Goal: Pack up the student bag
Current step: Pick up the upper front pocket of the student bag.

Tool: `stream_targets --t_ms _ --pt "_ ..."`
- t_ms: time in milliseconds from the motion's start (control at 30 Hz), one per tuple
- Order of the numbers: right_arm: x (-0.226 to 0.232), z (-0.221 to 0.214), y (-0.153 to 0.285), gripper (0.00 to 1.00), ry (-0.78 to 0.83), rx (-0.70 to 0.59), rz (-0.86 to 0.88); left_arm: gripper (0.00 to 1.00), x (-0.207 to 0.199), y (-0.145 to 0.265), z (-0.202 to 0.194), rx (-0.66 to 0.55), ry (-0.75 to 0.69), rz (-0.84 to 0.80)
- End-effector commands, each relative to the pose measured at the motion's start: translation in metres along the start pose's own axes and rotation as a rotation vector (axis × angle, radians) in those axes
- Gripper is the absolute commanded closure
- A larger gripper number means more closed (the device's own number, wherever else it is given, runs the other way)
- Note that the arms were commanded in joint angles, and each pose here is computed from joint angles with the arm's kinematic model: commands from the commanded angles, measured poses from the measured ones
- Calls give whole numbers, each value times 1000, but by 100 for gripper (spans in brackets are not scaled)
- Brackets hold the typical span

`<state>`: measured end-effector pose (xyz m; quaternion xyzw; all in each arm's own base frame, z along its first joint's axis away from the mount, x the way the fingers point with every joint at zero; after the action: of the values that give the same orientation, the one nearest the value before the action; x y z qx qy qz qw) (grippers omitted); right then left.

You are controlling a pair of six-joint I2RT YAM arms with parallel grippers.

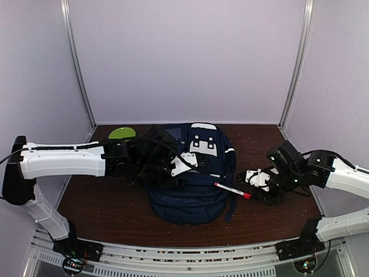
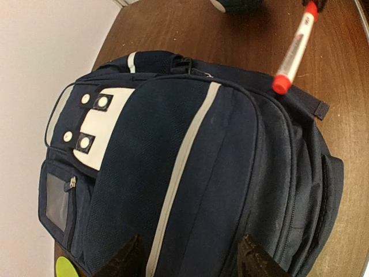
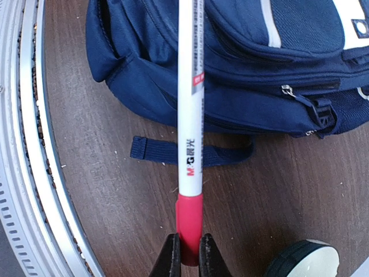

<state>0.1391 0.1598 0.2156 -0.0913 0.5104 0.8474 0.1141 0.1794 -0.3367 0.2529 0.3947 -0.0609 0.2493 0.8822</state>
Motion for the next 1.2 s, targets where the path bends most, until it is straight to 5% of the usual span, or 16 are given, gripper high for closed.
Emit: stream_targets --t_ms 0,300,500,633,700,833,933,1167 --pt "-1 -12 4 100 -39 -10 -26 43 -10 -8 12 26 -125 -32" --pt "-10 -17 7 100 -77 -17 -81 46 -11 -29 14 109 -186 7" --pt "-18 -12 6 100 -84 -11 -103 37 -16 -33 9 131 -199 -13" --pt "-19 -11 3 100 -80 -14 -97 51 -9 -35 10 137 -187 68" --pt "-19 -11 0 100 -63 -5 -89 70 -1 -31 16 115 -151 110" --pt "-26 -5 1 100 -44 4 -94 91 15 -25 24 81 -72 147" --pt "-32 5 4 100 -20 0 -121 100 24 -21 27 55 -27 186" --pt "-54 31 -4 100 21 63 -200 100 44 0 38 -56 146 242"
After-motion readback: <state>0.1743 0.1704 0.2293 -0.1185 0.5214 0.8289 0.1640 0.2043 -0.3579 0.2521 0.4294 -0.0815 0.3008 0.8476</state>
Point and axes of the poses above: each gripper's point midway between its finger pads, its own y axis back along the fingers, its own x axis along the line the jaws close on, z = x × y, the point moved 9 cm from there along y, back along the fingers, and after that the axes turned 13 degrees about y, right-handed, at the moved point
